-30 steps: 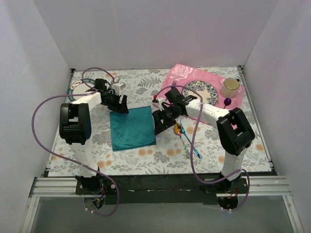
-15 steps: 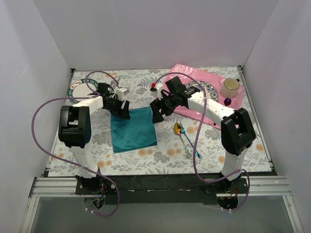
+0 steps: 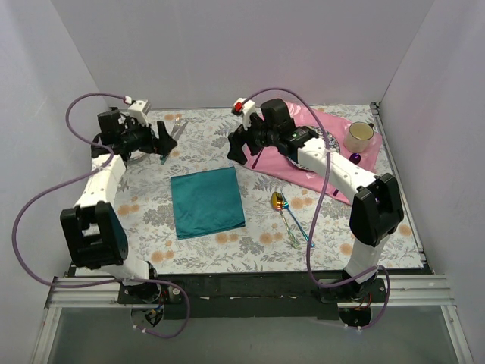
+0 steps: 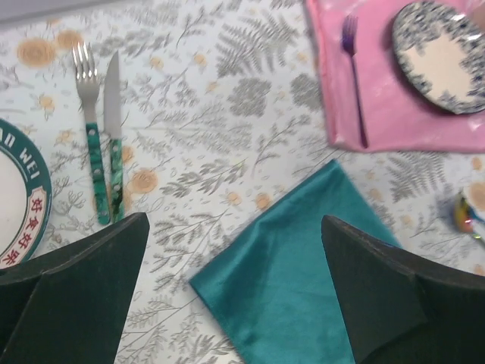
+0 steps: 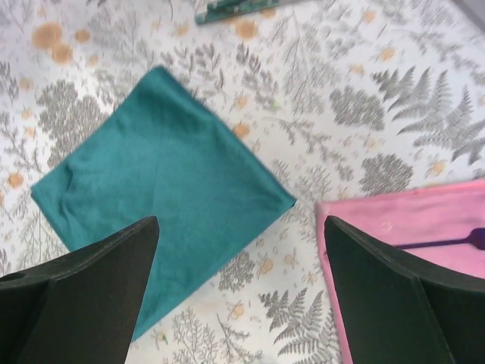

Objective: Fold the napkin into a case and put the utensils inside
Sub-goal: Smooth out the square-folded napkin at the center of the board.

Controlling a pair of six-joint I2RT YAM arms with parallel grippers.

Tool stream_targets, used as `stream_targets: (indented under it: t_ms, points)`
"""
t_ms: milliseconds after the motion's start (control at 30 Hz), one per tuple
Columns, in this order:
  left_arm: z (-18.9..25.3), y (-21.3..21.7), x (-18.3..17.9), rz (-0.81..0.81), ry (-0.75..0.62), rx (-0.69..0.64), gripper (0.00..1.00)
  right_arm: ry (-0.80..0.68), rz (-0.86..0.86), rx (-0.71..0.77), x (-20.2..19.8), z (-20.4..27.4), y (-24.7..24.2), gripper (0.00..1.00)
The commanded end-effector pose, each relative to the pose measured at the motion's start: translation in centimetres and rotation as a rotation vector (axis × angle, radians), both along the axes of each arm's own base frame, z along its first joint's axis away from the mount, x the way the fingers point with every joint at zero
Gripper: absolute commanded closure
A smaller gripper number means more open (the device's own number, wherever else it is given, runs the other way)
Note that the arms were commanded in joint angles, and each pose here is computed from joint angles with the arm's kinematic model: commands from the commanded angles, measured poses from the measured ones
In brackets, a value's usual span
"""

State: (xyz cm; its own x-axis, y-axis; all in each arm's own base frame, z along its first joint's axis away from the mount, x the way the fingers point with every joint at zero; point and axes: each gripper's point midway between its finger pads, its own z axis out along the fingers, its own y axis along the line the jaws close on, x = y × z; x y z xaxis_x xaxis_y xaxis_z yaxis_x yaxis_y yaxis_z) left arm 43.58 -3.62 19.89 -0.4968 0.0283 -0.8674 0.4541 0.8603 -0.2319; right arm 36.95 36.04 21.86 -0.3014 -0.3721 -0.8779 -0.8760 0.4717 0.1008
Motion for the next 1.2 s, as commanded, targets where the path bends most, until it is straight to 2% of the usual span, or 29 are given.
stream_targets:
  t_ms: [0,33,100,167,200,233,300,333,400,500,567,700,800,833,900,967,1000,1033,1133,1167]
  points:
    - [5.8,-2.7,-2.1,0.007,-0.141,-0.176,0.02,-0.095,0.046,0.17,1.8,6.5,2.3,0.02]
    - [6.8,-2.9,-2.2,0.039,-0.158,-0.232,0.02,-0.058,0.091,0.19,1.1,6.5,2.8,0.01]
    - [6.2,-3.2,-3.1,0.045,-0.146,-0.26,0.02,0.054,0.159,0.212,-0.3,4.9,3.6,0.01]
    - [3.8,-3.4,-3.7,0.032,-0.033,-0.257,0.02,0.196,0.157,0.218,-1.6,3.0,3.8,0.01]
    - [4.2,-4.5,-4.5,-0.071,-0.017,-0.266,0.02,0.265,0.179,0.21,-2.5,1.3,3.8,0.01]
    - [2.6,-4.9,-5.4,-0.104,0.058,-0.264,0.02,0.332,0.174,0.212,-3.2,0.4,3.8,0.01]
    - [0.6,-5.1,-5.5,-0.122,0.145,-0.283,0.02,0.399,0.201,0.224,-4.8,-0.5,3.6,0.01]
    - [-0.6,-5.0,-5.8,-0.111,0.199,-0.273,0.02,0.452,0.199,0.207,-5.9,-2.7,3.0,0.01]
    - [-2.4,-4.6,-5.3,-0.13,0.199,-0.196,0.02,0.486,0.215,0.203,-7.5,-3.3,2.5,0.01]
    - [-4.6,-4.3,-4.2,-0.157,0.172,0.003,0.02,0.559,0.215,0.169,-9.8,-5.6,1.1,0.01]
    - [-5.1,-4.1,-3.4,-0.15,0.165,0.056,0.02,0.629,0.194,0.126,-11.4,-7.6,-0.1,0.05]
    - [-5.7,-4.9,-3.5,-0.182,0.165,0.093,0.03,0.68,0.143,0.104,-14.2,-8.8,-2.4,0.18]
    - [-6.4,-6.1,-4.8,-0.215,0.168,0.128,0.04,0.73,0.09,0.103,-15.6,-9.8,-3.4,0.32]
    - [-6.5,-6.4,-5.3,-0.23,0.163,0.134,0.06,0.743,0.083,0.104,-15.9,-10.0,-3.5,0.39]
    - [-6.5,-6.7,-7.1,-0.264,0.154,0.129,0.09,0.763,0.058,0.099,-16.3,-10.7,-3.9,0.46]
    - [-6.2,-6.6,-8.4,-0.293,0.133,0.16,0.19,0.776,0.039,0.103,-16.3,-10.9,-3.8,0.52]
    - [-6.6,-6.7,-9.4,-0.333,0.14,0.167,0.23,0.785,0.029,0.1,-16.4,-11.3,-3.8,0.53]
    - [-7.1,-6.5,-10.9,-0.388,0.157,0.203,0.32,0.786,0.022,0.112,-16.1,-11.1,-3.6,0.54]
    - [-7.7,-6.2,-14.4,-0.471,0.2,0.245,0.42,0.812,0.007,0.115,-16.0,-11.5,-3.2,0.55]
    - [-7.9,-5.9,-15.0,-0.521,0.177,0.286,0.44,0.825,0.001,0.112,-16.0,-11.9,-3.1,0.55]
